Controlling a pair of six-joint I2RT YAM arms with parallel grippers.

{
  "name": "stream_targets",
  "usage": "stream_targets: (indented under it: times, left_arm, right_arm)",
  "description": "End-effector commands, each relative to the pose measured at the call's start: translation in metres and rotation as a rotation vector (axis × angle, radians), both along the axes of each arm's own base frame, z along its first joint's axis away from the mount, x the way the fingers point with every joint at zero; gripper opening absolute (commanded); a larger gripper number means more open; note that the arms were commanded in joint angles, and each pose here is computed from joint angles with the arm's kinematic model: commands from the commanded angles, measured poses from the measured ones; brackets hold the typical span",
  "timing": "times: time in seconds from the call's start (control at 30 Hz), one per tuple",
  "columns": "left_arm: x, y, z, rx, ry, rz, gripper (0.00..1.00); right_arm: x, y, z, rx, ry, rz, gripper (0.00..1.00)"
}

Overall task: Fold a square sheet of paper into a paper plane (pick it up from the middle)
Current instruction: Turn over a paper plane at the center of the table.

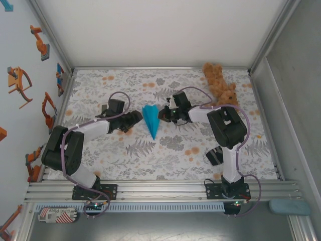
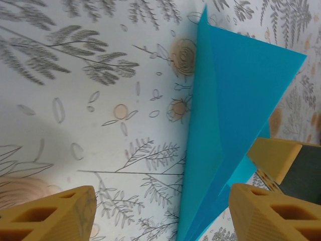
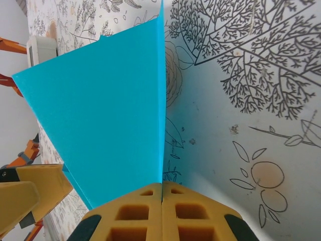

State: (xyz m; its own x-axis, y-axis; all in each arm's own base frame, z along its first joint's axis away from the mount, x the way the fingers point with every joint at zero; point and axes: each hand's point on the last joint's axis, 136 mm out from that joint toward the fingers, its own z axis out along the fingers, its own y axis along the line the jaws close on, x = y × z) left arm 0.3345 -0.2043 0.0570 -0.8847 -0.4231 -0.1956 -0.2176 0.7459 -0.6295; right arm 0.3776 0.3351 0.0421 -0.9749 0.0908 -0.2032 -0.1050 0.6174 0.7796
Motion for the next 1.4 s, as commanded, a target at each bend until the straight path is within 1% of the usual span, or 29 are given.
stream_targets:
  times: [0.0, 0.03, 0.13, 0.2, 0.37, 0.57, 0.7, 0.77, 0.93, 1.2, 1.37]
  left_arm:
    - [0.012, -0.023, 0.013, -0.084, -0.029, -0.051, 0.63]
    - [0.014, -0.027, 0.013, -0.096, -0.029, -0.059, 0.6]
    - [0.019, -0.033, 0.013, -0.104, -0.03, -0.068, 0.56]
    - [0.021, -0.034, 0.008, -0.091, -0.006, -0.064, 0.48]
    - [0.026, -0.034, -0.002, -0.072, 0.027, -0.046, 0.34]
    - [0.03, -0.039, -0.01, -0.074, 0.068, -0.048, 0.22]
    - [0.029, -0.035, -0.013, -0.055, 0.076, -0.041, 0.14]
    - [0.029, -0.034, -0.013, -0.05, 0.071, -0.04, 0.11]
    - [0.029, -0.031, -0.01, -0.053, 0.051, -0.044, 0.01]
    - [0.035, -0.034, 0.014, -0.078, -0.053, -0.077, 0.0]
    - [0.036, -0.04, 0.011, -0.104, -0.073, -0.088, 0.0]
  right_arm:
    - [-0.001, 0.0, -0.005, 0.013, 0.008, -0.001, 0.04]
    - [0.0, 0.0, -0.004, 0.013, 0.006, -0.002, 0.04]
    - [0.0, -0.001, -0.006, 0.01, 0.008, -0.004, 0.04]
    - [-0.001, -0.002, -0.008, 0.007, 0.014, -0.005, 0.04]
    - [-0.001, -0.003, -0.01, 0.005, 0.017, -0.008, 0.04]
    - [0.0, -0.004, -0.01, 0.005, 0.017, -0.014, 0.04]
    - [0.003, -0.009, -0.005, 0.007, 0.003, -0.033, 0.03]
    - [0.004, -0.012, -0.002, 0.006, -0.007, -0.041, 0.03]
    - [0.007, -0.02, 0.003, 0.01, -0.026, -0.072, 0.01]
    - [0.012, -0.032, 0.026, 0.042, -0.089, -0.118, 0.0]
    - [0.012, -0.036, 0.02, 0.025, -0.086, -0.128, 0.0]
